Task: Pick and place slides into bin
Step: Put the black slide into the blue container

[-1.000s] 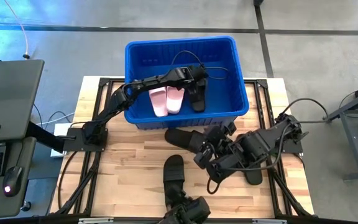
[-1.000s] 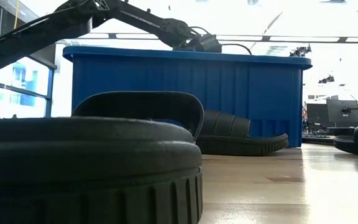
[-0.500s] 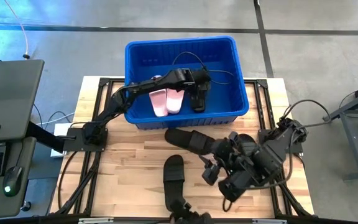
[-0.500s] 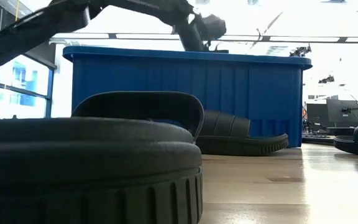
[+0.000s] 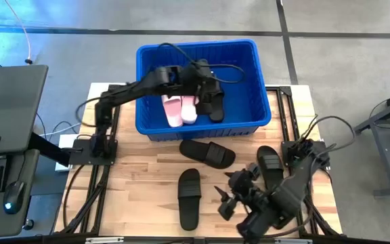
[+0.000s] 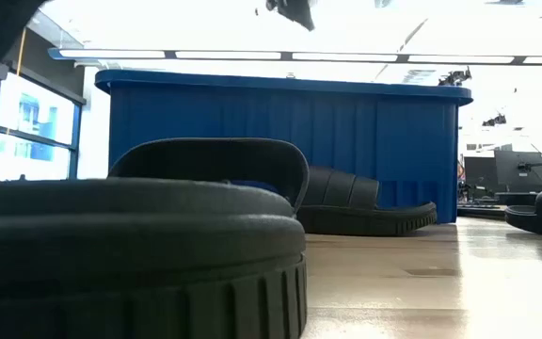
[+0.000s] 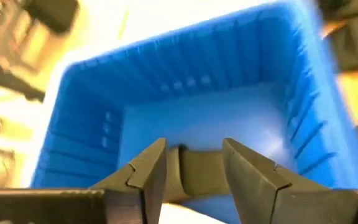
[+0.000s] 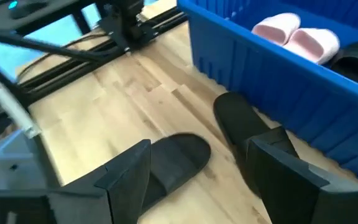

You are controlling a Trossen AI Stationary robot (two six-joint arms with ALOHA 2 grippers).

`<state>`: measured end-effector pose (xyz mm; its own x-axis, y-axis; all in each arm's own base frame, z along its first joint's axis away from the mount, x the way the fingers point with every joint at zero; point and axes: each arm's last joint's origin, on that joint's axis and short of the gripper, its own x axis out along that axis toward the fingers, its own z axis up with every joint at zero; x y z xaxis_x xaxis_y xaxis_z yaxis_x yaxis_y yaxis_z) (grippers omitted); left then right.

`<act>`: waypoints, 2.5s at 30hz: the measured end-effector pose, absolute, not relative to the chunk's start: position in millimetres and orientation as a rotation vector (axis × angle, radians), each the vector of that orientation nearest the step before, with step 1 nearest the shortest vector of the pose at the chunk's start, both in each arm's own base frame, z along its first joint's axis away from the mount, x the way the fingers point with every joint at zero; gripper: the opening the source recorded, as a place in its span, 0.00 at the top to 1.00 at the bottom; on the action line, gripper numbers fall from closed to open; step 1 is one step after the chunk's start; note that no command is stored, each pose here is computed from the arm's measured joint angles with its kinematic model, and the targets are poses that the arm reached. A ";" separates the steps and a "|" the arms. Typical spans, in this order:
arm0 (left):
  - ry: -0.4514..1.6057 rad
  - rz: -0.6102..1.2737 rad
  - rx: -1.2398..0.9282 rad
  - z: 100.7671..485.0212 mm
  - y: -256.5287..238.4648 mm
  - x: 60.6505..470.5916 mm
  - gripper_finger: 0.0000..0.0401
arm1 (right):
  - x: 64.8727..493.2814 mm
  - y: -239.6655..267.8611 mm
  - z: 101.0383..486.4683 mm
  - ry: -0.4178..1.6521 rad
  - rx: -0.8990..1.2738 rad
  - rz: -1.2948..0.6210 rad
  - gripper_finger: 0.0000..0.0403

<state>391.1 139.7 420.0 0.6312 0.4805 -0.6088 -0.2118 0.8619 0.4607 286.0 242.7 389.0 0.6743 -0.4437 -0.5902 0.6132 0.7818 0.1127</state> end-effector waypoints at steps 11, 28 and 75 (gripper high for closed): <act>0.510 0.350 0.412 514.5 67.1 305.7 0.65 | 350.6 198.1 348.2 0.715 0.404 -0.801 0.36; 0.213 0.162 0.438 573.4 -3.8 203.7 0.64 | 441.1 127.7 211.0 1.127 0.493 -1.093 0.36; 0.500 0.075 0.508 547.3 -6.5 190.9 0.64 | 442.8 171.5 240.7 1.256 0.424 -0.513 0.36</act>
